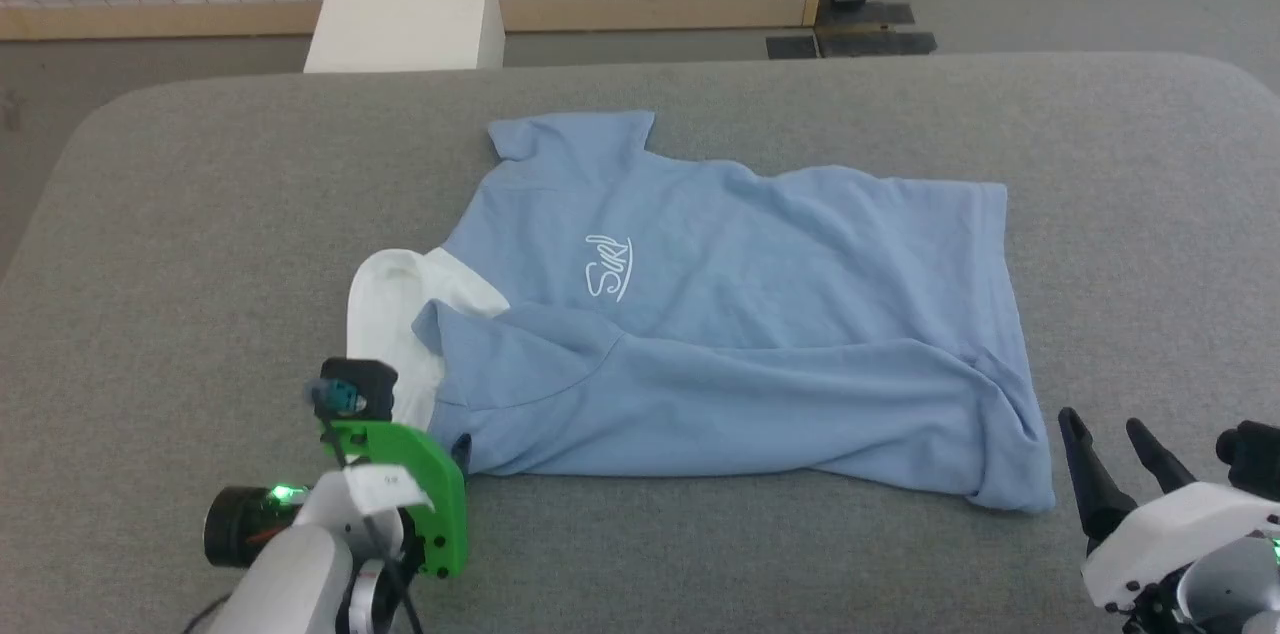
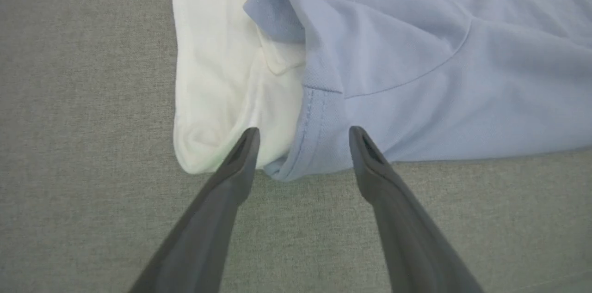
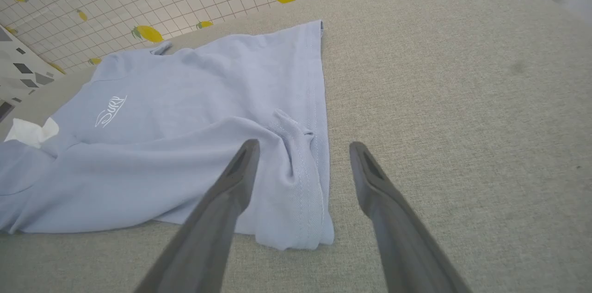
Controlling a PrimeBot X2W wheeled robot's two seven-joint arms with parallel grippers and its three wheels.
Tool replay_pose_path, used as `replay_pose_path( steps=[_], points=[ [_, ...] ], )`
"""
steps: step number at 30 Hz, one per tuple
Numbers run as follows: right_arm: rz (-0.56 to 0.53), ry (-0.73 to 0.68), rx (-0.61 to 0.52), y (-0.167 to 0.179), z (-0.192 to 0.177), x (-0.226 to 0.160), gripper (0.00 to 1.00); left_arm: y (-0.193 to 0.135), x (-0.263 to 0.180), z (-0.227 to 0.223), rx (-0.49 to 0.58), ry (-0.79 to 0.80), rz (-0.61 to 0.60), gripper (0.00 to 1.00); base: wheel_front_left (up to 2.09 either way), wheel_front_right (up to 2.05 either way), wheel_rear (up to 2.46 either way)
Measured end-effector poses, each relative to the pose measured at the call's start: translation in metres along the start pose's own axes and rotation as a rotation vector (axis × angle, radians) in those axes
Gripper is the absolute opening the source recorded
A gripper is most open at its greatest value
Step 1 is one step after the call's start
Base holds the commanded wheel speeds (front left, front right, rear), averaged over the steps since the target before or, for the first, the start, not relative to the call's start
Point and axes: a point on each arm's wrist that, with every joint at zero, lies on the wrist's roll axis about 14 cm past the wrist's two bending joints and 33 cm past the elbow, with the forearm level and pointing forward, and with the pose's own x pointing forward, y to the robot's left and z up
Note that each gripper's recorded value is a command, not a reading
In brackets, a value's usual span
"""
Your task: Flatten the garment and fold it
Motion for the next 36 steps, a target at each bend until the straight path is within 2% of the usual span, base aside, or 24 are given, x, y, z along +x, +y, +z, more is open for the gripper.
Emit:
replay_pose_path(
  steps=[6, 9, 14, 15, 16, 22, 28, 36],
  points=[
    [-0.002, 0.016, 0.002, 0.001, -0.004, 0.011, 1.0, 0.009, 0.015, -0.018, 0.033, 0.218, 0.039, 1.0, 0.0, 0.0, 0.0],
    [-0.004, 0.026, 0.002, 0.001, -0.006, 0.017, 1.0, 0.017, 0.019, -0.042, 0.04, 0.354, 0.066, 1.0, 0.0, 0.0, 0.0],
    [-0.015, 0.033, 0.003, -0.003, -0.009, 0.021, 1.0, 0.018, 0.025, -0.054, -0.008, 0.422, 0.065, 1.0, 0.0, 0.0, 0.0],
    [-0.018, 0.037, 0.003, -0.004, -0.01, 0.022, 1.0, 0.018, 0.026, -0.055, -0.015, 0.424, 0.063, 0.31, 0.0, 0.0, 0.0],
    [-0.02, 0.042, 0.002, -0.005, -0.011, 0.022, 1.0, 0.018, 0.027, -0.055, -0.027, 0.418, 0.061, 0.0, 0.0, 0.0, 0.0],
    [-0.007, 0.111, -0.064, -0.003, -0.021, 0.024, 1.0, 0.016, 0.029, -0.048, -0.117, 0.354, 0.045, 0.0, 0.0, 0.0, 0.0],
    [-0.023, 0.337, -0.19, -0.007, -0.047, 0.016, 1.0, 0.012, 0.023, -0.036, -0.21, 0.265, 0.029, 0.0, 0.0, 0.0, 0.0],
    [-0.083, 0.579, -0.346, -0.012, -0.06, 0.019, 1.0, 0.004, 0.016, -0.034, -0.226, 0.232, 0.009, 0.0, 0.0, 0.0, 0.0]
  ],
)
